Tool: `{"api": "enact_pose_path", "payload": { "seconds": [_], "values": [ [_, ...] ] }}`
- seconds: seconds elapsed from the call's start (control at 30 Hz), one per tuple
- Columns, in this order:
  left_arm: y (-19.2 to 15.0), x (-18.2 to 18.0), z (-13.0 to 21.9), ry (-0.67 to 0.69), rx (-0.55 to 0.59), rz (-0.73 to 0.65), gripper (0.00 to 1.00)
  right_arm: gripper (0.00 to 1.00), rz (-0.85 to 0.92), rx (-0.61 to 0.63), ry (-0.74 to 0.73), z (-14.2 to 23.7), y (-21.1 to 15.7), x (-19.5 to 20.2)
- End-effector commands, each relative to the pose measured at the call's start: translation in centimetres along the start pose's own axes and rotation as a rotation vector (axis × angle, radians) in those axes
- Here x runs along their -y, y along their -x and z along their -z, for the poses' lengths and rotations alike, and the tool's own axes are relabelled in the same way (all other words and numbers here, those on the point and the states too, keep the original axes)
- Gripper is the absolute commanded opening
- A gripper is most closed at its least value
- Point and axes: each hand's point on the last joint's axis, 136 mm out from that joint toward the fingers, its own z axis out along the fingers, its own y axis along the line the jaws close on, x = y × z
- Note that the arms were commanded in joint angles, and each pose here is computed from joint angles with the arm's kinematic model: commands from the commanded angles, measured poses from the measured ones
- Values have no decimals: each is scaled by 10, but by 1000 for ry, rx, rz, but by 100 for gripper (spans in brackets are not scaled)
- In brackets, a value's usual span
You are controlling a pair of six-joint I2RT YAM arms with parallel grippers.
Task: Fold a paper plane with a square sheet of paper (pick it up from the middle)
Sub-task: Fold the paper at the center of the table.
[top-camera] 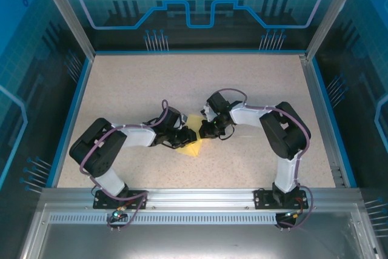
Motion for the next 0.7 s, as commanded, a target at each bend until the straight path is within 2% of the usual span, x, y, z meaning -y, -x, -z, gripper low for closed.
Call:
{"api": "enact_pose_path", "payload": {
  "seconds": [0.0,0.67],
  "values": [
    [0,8,-3,-20,-16,-16,24,8,12,-18,-23,-4,-3,1],
    [-2,3,-5,0,-24,-3,24,8,5,-26,-20,-6,-4,2]
  ]
}}
